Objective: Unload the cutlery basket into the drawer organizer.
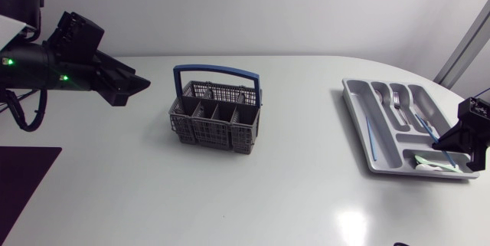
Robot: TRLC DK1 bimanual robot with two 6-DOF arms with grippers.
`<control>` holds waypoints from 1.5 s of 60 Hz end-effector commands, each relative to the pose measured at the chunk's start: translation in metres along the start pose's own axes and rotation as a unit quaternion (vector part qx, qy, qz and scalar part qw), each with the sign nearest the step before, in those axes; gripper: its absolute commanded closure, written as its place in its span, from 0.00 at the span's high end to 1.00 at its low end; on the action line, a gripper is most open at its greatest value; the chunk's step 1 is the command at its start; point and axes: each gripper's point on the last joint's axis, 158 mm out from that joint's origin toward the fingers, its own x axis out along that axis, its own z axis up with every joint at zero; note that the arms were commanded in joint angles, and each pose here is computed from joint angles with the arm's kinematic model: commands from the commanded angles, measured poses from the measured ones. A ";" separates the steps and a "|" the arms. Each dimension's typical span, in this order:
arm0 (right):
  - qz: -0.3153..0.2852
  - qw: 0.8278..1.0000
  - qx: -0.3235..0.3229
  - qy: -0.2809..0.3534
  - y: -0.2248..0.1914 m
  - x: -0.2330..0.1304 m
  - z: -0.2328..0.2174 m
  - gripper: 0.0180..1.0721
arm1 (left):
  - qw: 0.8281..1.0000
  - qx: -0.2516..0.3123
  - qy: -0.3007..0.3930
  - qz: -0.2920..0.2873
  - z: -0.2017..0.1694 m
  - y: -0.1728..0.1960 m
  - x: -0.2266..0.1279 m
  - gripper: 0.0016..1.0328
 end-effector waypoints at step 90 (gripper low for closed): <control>0.097 0.957 0.271 -0.031 0.062 0.068 0.157 0.96 | 0.926 0.358 0.101 -0.069 -0.056 -0.022 0.057 0.72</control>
